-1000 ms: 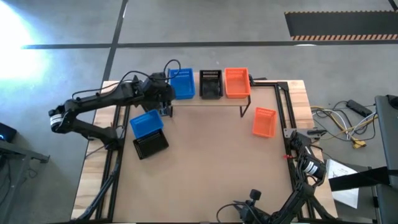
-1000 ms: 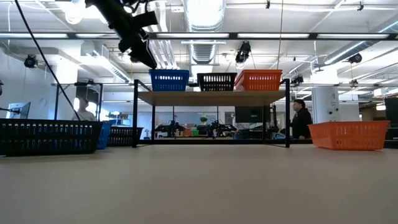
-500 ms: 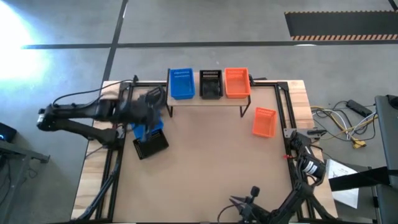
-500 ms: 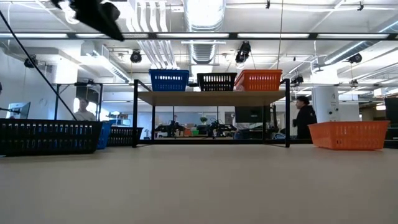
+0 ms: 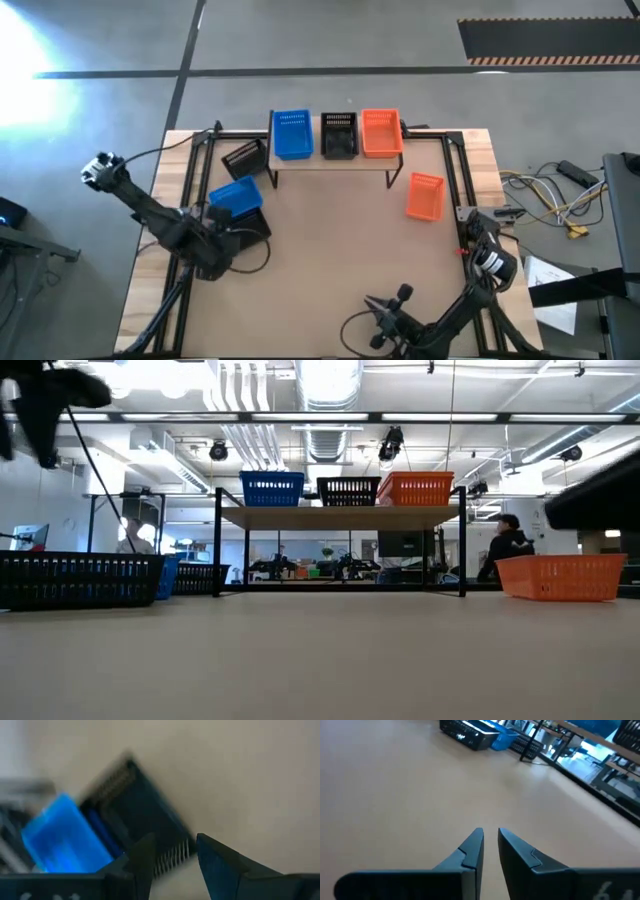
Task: Stack baskets on shelf by color
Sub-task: Stack the bottom black basket on the black basket on the shelf
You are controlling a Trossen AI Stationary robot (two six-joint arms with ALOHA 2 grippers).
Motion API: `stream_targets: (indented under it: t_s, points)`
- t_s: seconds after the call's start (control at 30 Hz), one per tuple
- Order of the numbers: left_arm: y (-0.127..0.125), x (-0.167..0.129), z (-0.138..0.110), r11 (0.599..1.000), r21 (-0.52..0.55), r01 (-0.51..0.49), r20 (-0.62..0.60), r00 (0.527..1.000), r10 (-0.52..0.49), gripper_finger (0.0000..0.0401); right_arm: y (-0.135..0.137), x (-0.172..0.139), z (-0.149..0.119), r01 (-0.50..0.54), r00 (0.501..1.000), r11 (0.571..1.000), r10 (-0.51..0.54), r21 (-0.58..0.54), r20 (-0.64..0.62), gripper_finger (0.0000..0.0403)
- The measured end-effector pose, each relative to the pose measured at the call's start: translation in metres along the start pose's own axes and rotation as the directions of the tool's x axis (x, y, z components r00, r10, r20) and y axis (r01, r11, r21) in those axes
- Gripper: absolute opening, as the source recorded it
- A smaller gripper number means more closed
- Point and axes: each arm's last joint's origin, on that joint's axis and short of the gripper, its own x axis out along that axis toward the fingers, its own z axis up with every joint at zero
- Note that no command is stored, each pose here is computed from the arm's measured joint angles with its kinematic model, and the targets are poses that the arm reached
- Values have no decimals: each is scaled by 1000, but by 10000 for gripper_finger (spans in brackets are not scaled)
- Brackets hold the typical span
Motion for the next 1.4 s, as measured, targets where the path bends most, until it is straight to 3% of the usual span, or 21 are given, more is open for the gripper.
stream_targets:
  t_s: [0.23,0.5,0.67,0.9,1.17,1.4]
  points:
    - [-15,29,-8,998,-38,43,-340,939,-53,130,-14,7,28,10,999,995,-13,-100,-37,77]
    - [-17,56,-20,991,131,9,-433,900,49,130,-54,0,35,-4,997,992,-6,-126,-80,131]
    - [-17,68,-24,972,234,-20,-388,915,113,130,-60,5,18,-21,997,996,14,-83,-74,137]
    - [-22,76,-18,912,405,60,-301,951,71,130,-53,10,6,-33,999,999,33,-12,-20,121]
    - [-23,87,-25,909,405,101,-326,945,41,130,-47,8,15,-44,999,999,44,-29,-4,103]
    - [-22,91,-22,911,412,27,-281,954,99,130,-40,4,27,-57,998,996,57,-75,3,89]
